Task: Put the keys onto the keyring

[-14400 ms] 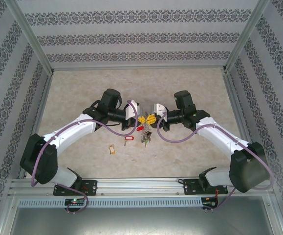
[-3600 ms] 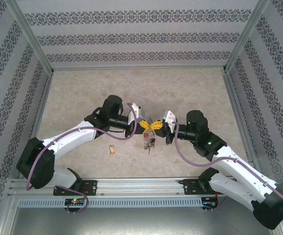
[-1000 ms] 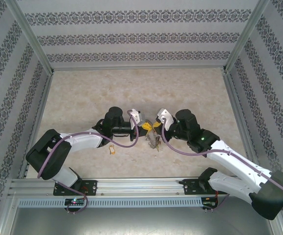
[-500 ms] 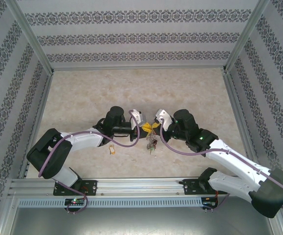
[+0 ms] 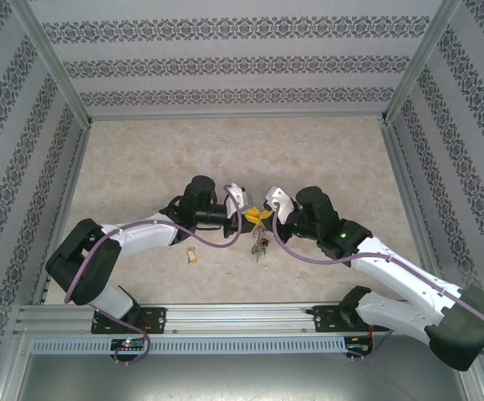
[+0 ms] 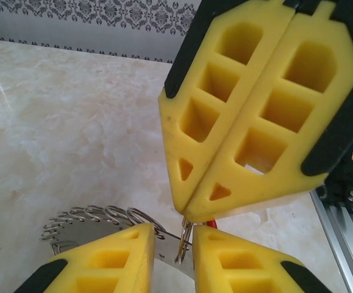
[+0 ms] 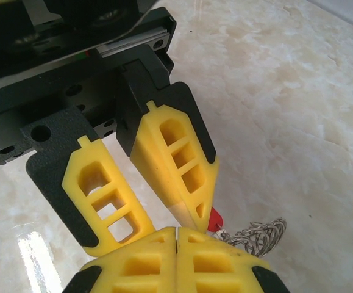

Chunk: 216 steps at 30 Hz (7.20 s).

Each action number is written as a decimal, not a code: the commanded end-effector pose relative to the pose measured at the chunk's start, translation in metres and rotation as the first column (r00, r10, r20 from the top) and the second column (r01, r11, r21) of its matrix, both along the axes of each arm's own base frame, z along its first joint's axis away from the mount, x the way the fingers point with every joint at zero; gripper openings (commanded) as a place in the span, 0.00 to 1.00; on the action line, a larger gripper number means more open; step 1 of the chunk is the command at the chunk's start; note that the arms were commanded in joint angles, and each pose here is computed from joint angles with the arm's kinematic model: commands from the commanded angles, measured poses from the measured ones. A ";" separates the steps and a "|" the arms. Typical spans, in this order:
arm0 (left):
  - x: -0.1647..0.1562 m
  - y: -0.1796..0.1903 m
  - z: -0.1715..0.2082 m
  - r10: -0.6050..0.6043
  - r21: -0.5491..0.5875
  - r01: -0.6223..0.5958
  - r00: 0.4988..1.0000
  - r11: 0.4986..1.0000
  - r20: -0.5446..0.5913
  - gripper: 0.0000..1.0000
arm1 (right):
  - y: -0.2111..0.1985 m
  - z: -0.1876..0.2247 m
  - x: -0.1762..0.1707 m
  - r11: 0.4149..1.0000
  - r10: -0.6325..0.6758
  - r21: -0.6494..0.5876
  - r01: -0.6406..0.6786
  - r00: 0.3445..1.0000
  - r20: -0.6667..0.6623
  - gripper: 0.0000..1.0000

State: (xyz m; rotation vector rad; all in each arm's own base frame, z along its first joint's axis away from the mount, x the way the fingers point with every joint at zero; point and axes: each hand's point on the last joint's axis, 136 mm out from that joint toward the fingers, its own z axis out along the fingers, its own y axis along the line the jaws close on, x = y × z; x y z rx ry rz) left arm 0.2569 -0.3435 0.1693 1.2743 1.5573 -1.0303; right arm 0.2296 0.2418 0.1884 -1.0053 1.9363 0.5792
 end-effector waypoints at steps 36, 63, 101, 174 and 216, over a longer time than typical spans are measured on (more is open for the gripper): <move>-0.003 -0.005 -0.005 -0.019 0.017 0.019 1.000 1.000 0.013 0.00 | -0.019 -0.003 0.008 0.993 -0.115 0.031 0.114 0.993 0.029 0.00; 0.003 -0.014 0.004 -0.026 -0.044 0.027 1.000 0.999 0.014 0.00 | -0.011 0.002 0.003 0.984 -0.030 0.176 0.033 0.999 -0.021 0.00; -0.001 -0.017 0.016 -0.051 -0.094 0.054 0.998 0.994 0.030 0.00 | -0.026 0.009 -0.002 0.986 -0.075 0.150 0.074 0.997 -0.001 0.00; 0.007 -0.013 -0.012 0.038 -0.169 -0.038 0.999 0.985 -0.003 0.00 | -0.036 -0.017 0.021 0.965 -0.217 0.122 0.231 0.969 -0.118 0.00; 0.000 -0.012 -0.007 -0.003 -0.114 0.005 1.000 0.993 0.015 0.25 | -0.009 0.014 0.006 0.987 -0.072 0.138 0.078 0.996 -0.045 0.00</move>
